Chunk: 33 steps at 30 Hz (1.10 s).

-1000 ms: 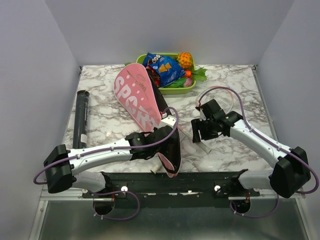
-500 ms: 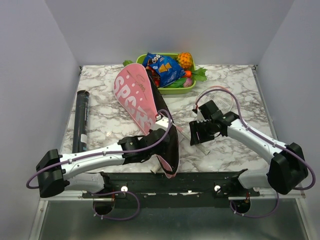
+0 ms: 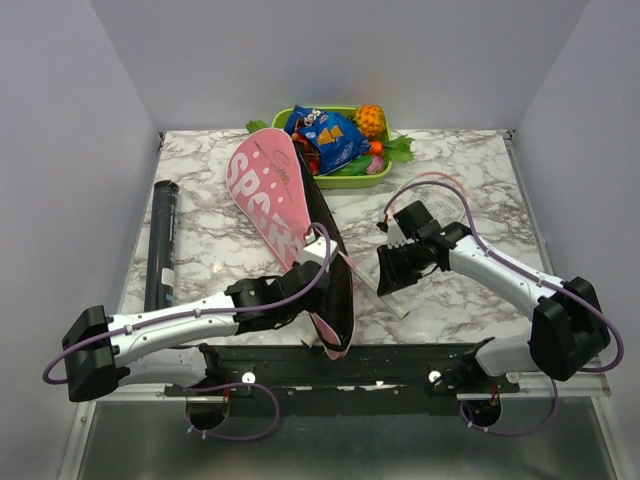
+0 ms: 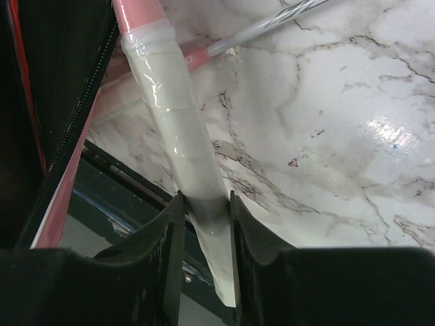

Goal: Pack up the badminton gear

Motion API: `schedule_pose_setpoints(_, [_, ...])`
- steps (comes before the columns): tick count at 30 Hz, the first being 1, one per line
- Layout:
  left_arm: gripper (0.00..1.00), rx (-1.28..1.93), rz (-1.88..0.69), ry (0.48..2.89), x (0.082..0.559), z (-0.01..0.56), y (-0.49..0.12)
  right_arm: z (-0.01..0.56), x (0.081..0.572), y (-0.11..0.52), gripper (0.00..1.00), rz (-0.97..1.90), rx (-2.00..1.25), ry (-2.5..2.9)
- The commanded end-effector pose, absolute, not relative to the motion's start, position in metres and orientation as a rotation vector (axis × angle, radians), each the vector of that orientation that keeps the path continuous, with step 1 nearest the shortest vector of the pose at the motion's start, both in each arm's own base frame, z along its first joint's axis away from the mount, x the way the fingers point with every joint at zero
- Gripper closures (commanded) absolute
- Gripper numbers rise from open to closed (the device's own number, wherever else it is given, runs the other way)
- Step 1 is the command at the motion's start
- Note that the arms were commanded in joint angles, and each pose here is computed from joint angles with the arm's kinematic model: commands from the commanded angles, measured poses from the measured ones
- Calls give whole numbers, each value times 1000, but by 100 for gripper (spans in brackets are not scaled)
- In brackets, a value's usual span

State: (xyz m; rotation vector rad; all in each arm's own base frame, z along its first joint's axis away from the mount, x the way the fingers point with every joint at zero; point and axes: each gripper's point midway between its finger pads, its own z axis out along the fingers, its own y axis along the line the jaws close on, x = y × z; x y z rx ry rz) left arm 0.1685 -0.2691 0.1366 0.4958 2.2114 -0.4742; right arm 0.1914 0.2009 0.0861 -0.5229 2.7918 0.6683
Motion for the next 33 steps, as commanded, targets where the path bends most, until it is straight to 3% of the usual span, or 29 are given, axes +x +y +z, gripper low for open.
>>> schedule_pose_setpoints(1, [100, 475, -606, 2116, 169, 164, -287, 95, 193, 218, 80, 802, -526, 2762])
schedule_pose_setpoints(4, [100, 482, -615, 2112, 168, 164, -287, 103, 196, 228, 85, 871, -505, 2738])
schedule_pose_setpoints(19, [100, 523, -571, 2126, 166, 154, -291, 191, 228, 287, 90, 1080, -410, 2622])
schedule_pose_setpoints(33, [100, 575, -549, 2102, 171, 157, -300, 173, 197, 321, 91, 1076, -529, 2687])
